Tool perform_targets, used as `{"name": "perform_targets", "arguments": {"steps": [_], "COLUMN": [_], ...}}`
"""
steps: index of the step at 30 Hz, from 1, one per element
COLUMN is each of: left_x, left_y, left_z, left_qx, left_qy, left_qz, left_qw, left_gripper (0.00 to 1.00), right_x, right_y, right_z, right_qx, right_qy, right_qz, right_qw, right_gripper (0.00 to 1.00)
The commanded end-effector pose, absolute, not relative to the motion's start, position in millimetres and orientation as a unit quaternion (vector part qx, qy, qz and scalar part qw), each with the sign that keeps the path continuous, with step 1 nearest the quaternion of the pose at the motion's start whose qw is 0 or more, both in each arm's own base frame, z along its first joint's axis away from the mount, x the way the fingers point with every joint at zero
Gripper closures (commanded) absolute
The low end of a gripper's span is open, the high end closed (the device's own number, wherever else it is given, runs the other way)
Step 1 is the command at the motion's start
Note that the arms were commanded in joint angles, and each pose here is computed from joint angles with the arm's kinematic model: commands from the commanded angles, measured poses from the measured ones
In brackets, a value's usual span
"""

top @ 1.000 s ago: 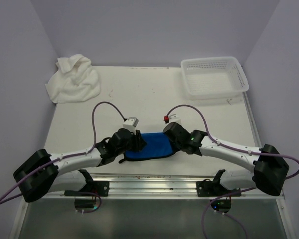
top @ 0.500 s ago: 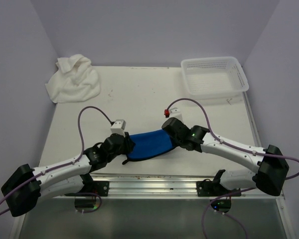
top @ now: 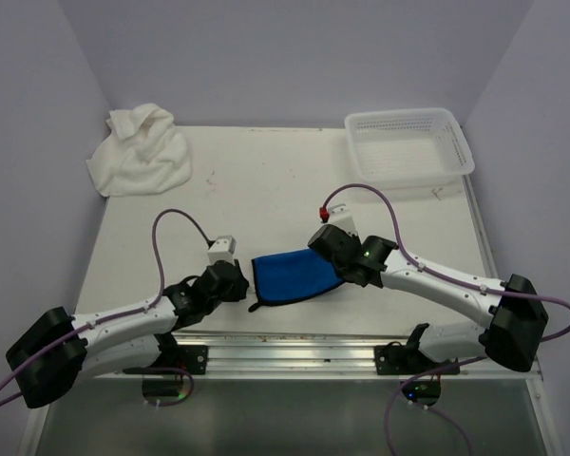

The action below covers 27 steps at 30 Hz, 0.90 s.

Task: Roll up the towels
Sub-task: Fold the towel

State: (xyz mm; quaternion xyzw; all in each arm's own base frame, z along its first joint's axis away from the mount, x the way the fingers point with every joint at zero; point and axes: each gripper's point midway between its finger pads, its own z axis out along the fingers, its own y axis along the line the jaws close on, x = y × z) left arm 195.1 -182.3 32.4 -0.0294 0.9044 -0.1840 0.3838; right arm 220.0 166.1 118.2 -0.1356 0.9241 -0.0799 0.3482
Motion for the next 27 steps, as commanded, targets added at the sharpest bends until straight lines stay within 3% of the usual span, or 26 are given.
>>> {"name": "perform_targets", "arguments": {"steps": [1,12,27], "left_x": [202,204,199], "left_y": [-189,-202,-206], "left_z": [31,18,18], "left_qx": [-0.041,-0.028,-0.026], "left_qy": [0.897,0.902,0.893], "left_qz": [-0.195,-0.202,-0.233], "left_qw": [0.394,0.38,0.384], "left_gripper": [0.78,0.86,0.86], "right_x": [225,216,205], "right_y": [177,251,327], "right_z": [128,139,119], "right_qx": [-0.123,-0.181,-0.24], "right_qy": [0.921,0.91,0.903], "right_qz": [-0.054,0.121,0.173], "right_qw": [0.365,0.352,0.311], "right_gripper": [1.0,1.0,1.0]}}
